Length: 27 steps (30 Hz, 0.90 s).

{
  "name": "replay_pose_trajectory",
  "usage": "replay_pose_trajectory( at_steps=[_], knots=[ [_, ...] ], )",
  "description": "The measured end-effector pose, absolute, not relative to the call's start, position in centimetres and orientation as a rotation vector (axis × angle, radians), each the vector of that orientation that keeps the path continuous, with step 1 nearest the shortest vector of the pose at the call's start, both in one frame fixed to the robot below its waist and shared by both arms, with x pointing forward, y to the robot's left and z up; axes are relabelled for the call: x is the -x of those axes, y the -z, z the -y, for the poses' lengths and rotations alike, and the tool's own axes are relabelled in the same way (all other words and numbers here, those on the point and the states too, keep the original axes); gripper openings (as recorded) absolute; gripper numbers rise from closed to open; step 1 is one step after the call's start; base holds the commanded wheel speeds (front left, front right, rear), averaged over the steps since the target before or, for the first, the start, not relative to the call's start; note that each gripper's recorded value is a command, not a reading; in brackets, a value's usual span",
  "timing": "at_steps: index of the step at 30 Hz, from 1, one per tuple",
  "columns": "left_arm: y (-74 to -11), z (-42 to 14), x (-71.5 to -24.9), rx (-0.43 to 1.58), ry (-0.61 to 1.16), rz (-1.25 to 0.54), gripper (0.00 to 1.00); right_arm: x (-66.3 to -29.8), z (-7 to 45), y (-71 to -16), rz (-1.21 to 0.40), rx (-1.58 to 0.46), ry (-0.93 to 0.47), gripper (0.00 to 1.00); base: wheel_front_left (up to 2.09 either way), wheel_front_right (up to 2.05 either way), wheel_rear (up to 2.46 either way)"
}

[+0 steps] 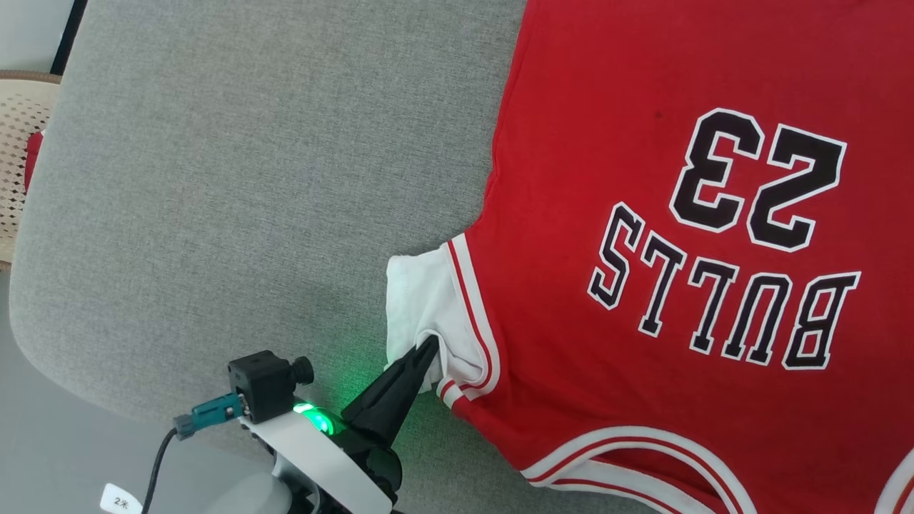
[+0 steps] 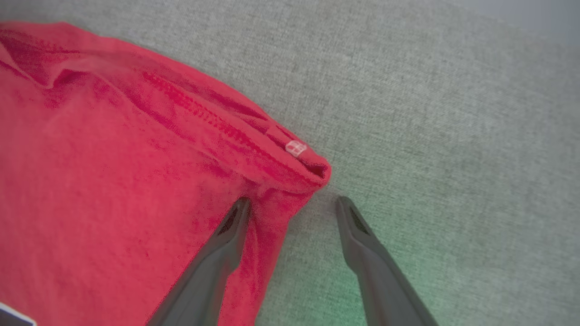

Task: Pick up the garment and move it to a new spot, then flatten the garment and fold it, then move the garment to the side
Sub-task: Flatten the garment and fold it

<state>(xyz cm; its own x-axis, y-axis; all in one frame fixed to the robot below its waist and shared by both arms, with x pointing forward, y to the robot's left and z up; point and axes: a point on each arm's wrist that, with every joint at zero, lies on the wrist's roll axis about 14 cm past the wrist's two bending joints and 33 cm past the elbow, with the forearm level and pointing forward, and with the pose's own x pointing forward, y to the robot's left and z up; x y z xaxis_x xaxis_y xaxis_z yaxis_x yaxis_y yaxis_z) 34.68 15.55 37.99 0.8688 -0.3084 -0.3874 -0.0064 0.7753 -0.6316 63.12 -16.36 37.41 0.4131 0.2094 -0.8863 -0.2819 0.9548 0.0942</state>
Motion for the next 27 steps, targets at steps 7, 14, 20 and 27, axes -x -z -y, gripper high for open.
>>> replay_pose_trajectory(
  at_steps=[7, 14, 20, 27],
  knots=[
    [-38.5, -15.4, -34.8, 0.671, 0.181, -0.483, 0.00, -62.9, 16.0, -37.9, -1.061, 0.076, -0.317, 0.00, 0.00, 0.00, 0.00],
    [-39.7, -15.8, -35.1, 0.667, 0.187, -0.443, 0.00, -61.8, 17.0, -40.0, -1.007, 0.027, -0.311, 0.00, 0.00, 0.00, 0.00],
    [-40.4, -16.4, -34.4, 0.644, 0.197, -0.425, 0.00, -58.2, 19.0, -41.7, -1.008, 0.055, -0.328, 0.00, 0.00, 0.00, 0.00],
    [-40.6, -16.4, -33.4, 0.625, 0.216, -0.428, 0.00, -50.5, 21.9, -42.3, -1.072, 0.074, -0.376, 0.00, 0.00, 0.00, 0.00]
  ],
)
